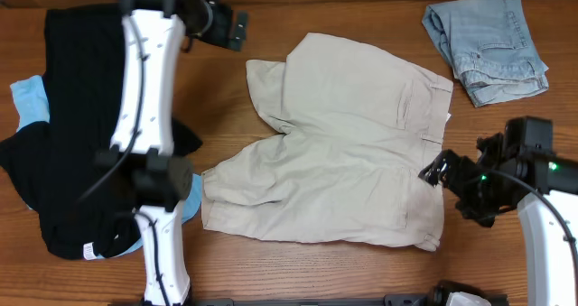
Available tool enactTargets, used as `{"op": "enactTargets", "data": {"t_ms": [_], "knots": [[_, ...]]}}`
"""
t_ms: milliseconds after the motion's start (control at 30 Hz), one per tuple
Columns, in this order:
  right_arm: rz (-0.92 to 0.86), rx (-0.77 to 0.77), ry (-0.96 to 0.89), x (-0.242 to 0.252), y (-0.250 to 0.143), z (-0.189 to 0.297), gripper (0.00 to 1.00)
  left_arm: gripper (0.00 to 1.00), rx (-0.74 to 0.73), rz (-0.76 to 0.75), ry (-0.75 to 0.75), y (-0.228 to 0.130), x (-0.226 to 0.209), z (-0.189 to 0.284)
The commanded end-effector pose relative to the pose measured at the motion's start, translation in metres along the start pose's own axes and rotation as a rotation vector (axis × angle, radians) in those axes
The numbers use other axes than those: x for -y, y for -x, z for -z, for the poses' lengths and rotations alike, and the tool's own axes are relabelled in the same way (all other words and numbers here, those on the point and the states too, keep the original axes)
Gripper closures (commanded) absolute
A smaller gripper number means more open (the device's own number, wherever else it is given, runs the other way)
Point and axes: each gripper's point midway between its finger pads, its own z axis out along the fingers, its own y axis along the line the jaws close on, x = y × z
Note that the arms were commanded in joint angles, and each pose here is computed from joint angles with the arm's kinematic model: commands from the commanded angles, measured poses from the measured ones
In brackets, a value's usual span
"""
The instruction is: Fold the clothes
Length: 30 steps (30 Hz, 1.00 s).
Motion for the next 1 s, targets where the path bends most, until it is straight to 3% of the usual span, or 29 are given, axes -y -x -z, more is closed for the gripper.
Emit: {"op": "enactTargets", "data": {"t_ms": [0, 167, 300, 467, 567, 767, 867, 900, 967], "knots": [[0.042, 0.083, 0.019, -0.013, 0.024, 0.019, 0.00, 0.00, -0.070, -0.083, -0.093, -0.010, 0.017, -0.066], [0.075, 0.150, 0.042, -0.025, 0.039, 0.035, 0.00, 0.00, -0.099, -0.110, -0.126, -0.017, 0.031, -0.128], [0.077, 0.156, 0.044, -0.026, 0.040, 0.036, 0.00, 0.08, -0.121, -0.127, -0.096, -0.023, 0.036, -0.159], [0.079, 0.163, 0.046, -0.026, 0.042, 0.036, 0.00, 0.17, -0.155, -0.019, 0.012, -0.031, 0.023, -0.176], [0.081, 0.169, 0.048, -0.027, 0.043, 0.036, 0.00, 0.27, -0.169, 0.053, 0.022, -0.036, 0.022, -0.182], [0.084, 0.174, 0.050, -0.028, 0.044, 0.036, 0.00, 0.30, -0.203, 0.161, 0.031, -0.048, 0.021, -0.199], [0.084, 0.175, 0.050, -0.028, 0.045, 0.036, 0.00, 0.47, -0.224, 0.163, 0.031, -0.055, 0.020, -0.207], [0.085, 0.176, 0.051, -0.028, 0.045, 0.036, 0.00, 0.59, -0.238, 0.165, 0.032, -0.059, 0.020, -0.208], [0.085, 0.176, 0.051, -0.028, 0.045, 0.036, 0.00, 0.63, -0.248, 0.165, 0.036, -0.062, 0.019, -0.207]]}}
